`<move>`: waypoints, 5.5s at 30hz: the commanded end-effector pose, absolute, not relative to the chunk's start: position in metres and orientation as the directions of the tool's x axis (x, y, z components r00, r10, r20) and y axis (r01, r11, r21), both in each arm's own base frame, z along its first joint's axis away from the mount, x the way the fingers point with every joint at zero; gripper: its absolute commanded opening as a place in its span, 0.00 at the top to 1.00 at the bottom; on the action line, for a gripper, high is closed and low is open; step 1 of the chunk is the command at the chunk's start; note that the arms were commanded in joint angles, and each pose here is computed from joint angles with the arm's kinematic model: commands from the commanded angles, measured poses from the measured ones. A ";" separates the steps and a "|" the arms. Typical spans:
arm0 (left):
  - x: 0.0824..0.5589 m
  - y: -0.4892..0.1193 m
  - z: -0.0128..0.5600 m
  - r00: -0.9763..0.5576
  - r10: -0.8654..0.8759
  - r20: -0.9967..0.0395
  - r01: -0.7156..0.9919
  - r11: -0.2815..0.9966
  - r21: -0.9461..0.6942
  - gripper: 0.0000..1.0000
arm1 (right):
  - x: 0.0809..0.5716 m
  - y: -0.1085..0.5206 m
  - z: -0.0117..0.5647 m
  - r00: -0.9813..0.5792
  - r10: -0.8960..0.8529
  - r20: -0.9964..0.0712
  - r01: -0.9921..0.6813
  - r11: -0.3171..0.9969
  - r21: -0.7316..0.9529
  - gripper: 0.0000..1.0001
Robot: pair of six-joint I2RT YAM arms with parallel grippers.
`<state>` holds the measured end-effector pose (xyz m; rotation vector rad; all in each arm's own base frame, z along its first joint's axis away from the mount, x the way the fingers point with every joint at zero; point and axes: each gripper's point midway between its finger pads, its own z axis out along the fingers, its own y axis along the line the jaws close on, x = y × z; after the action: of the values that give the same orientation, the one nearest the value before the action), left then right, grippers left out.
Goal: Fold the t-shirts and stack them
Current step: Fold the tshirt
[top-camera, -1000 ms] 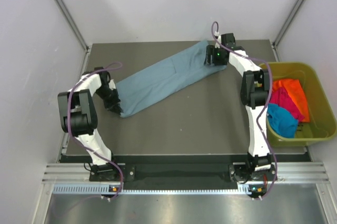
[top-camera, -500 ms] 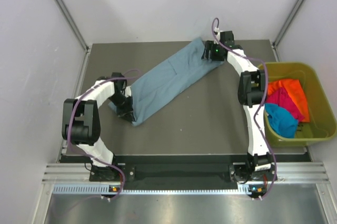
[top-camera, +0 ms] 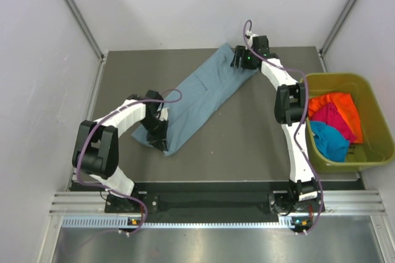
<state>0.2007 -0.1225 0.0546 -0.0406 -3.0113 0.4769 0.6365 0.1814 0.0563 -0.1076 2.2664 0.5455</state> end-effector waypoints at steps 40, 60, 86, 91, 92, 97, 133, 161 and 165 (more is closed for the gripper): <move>0.207 -0.150 0.075 -0.993 0.118 0.008 0.106 0.921 -0.376 1.00 | 0.574 0.138 0.042 -0.805 0.253 -0.537 -0.042 0.878 0.477 0.44; 0.186 -0.244 0.085 -0.854 0.504 -0.129 0.511 0.766 -0.390 1.00 | 0.656 0.170 0.071 -0.662 0.279 -0.695 -0.171 0.847 0.504 1.00; 0.164 -0.346 0.069 -0.588 0.782 -0.208 0.800 0.523 -0.295 1.00 | 0.689 0.205 0.074 -0.570 0.347 -0.745 -0.229 0.803 0.549 1.00; 0.160 -0.352 0.066 -0.558 0.804 -0.208 0.822 0.499 -0.274 1.00 | 0.693 0.198 0.076 -0.559 0.357 -0.748 -0.226 0.803 0.552 1.00; 0.162 -0.355 0.067 -0.553 0.804 -0.219 0.826 0.495 -0.269 1.00 | 0.693 0.197 0.078 -0.558 0.359 -0.748 -0.224 0.802 0.553 1.00; 0.167 -0.367 0.074 -0.497 0.828 -0.262 0.867 0.461 -0.188 0.45 | 0.692 0.187 0.089 -0.551 0.348 -0.758 -0.242 0.803 0.545 0.65; 0.239 -0.179 0.099 -0.994 -0.104 -0.020 -0.073 0.810 -0.581 0.32 | 0.209 0.189 0.058 -0.988 0.123 -0.090 0.019 0.687 0.726 0.30; 0.186 -0.159 0.021 -0.938 -0.267 0.223 -0.342 0.823 -0.453 0.38 | 0.189 0.238 0.051 -0.996 0.088 -0.019 0.032 0.547 0.836 0.36; 0.190 -0.158 0.013 -0.931 -0.299 0.207 -0.362 0.822 -0.440 0.39 | 0.192 0.240 0.045 -0.996 0.084 -0.031 0.024 0.581 0.813 0.40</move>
<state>0.1762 -0.1620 0.0235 0.4754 -2.8078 0.7551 0.1862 0.2348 0.0456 0.1573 2.7382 1.4599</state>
